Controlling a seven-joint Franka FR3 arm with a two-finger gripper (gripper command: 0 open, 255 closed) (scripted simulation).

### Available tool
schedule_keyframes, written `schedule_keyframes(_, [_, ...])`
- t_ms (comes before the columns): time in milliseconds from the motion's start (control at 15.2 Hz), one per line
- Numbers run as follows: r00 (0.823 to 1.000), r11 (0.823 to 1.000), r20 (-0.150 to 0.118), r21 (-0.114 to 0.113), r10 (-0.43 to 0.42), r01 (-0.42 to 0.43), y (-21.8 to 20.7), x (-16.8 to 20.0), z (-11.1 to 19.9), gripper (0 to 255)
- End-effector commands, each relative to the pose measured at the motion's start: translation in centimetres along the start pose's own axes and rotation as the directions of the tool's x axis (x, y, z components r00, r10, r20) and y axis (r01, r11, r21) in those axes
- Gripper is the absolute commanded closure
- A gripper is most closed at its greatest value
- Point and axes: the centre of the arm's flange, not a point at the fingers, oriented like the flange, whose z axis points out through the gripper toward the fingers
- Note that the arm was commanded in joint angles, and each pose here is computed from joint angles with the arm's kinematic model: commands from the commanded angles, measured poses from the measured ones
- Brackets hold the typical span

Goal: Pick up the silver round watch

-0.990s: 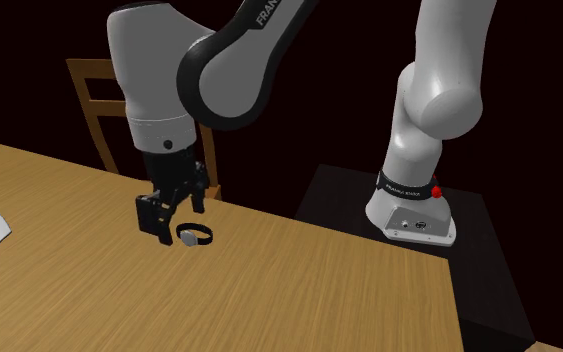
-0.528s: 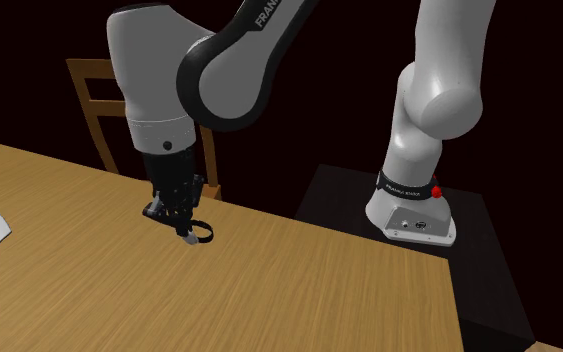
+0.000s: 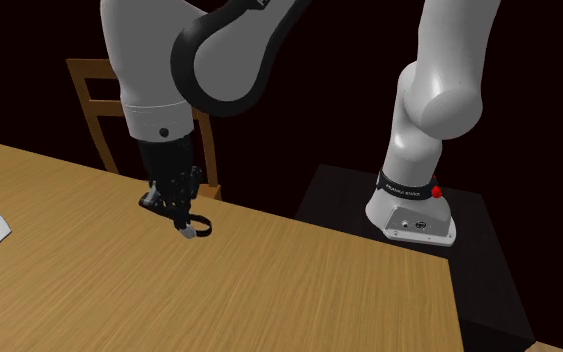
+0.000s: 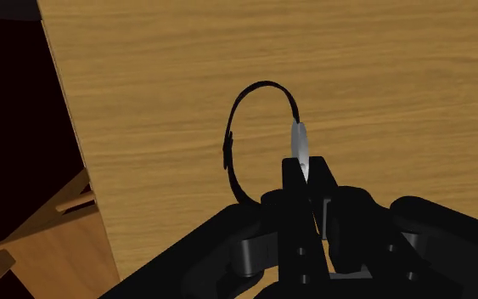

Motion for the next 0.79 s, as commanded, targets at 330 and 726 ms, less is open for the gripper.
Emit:
schedule_keyframes(330, [1.0,1.0,0.001,0.0,0.0,0.0,-0.4,-0.1,-3.8,255])
schedule_keyframes(726, [1.0,1.0,0.001,0.0,0.0,0.0,-0.6,-0.1,-6.0,255])
